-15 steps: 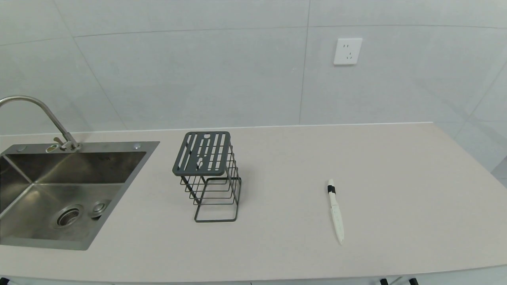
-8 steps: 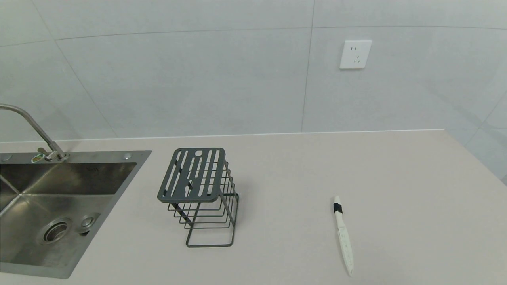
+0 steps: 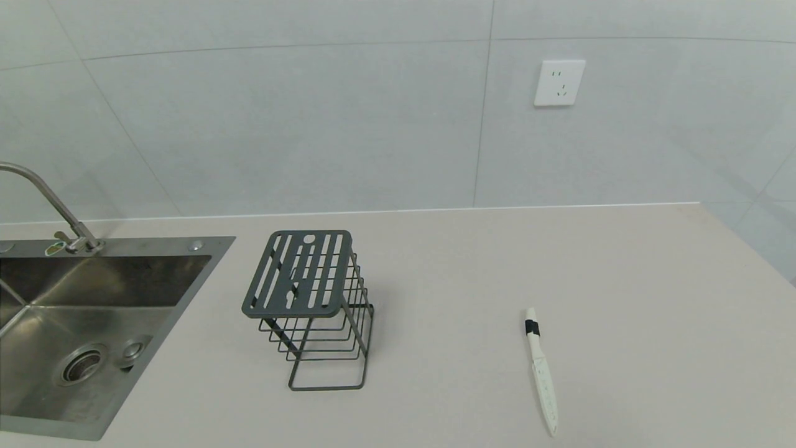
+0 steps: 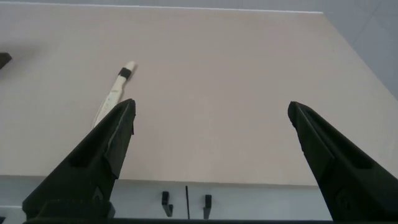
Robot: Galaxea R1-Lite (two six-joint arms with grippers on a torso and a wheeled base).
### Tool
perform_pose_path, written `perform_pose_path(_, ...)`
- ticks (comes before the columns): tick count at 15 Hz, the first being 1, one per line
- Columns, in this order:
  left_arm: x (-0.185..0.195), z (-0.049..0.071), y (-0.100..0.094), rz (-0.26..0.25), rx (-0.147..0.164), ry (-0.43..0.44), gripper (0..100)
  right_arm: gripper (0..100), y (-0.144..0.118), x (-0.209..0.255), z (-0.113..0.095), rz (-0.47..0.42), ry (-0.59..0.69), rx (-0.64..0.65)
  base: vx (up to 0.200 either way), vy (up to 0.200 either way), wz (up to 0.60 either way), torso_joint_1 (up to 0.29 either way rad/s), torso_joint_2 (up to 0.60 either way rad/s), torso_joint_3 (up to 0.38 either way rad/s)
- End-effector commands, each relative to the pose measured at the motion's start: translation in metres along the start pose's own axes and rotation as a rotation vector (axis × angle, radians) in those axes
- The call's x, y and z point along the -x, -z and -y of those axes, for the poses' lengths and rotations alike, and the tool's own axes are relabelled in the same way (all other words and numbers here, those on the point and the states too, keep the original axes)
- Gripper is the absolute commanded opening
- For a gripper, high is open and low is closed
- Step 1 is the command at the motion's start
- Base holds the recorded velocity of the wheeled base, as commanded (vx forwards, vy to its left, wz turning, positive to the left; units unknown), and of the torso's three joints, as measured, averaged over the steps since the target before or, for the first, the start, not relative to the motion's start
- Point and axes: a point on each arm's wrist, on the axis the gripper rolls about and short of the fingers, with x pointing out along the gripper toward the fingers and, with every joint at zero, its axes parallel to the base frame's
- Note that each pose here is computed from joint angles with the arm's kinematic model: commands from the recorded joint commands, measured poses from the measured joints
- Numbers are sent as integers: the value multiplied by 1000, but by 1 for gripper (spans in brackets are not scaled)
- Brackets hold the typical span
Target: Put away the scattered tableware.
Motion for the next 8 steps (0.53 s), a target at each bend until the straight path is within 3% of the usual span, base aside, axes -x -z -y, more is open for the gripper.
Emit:
perform_pose_path(1,0,0,0,0,2,0,100,100,-1,0,0,6,-2,26,0,0,0,-56,144,76)
perform_pose_path(2,0,0,0,0,3,-3,100,100,-1,0,0,10,-19,28,0,0,0,-22,66,41)
perform_pose_path(3,0,-1,5,-54,-1,-34,100,100,-2,0,-1,25,-38,16,0,0,0,0,0,0)
perform_pose_path(6,0,-1,4,-46,-6,-35,100,100,-15,1,-1,151,-89,11,0,0,0,0,0,0)
perform_pose_path(8,0,-1,4,-46,-1,-36,100,100,-14,0,-4,120,-249,13,0,0,0,0,0,0)
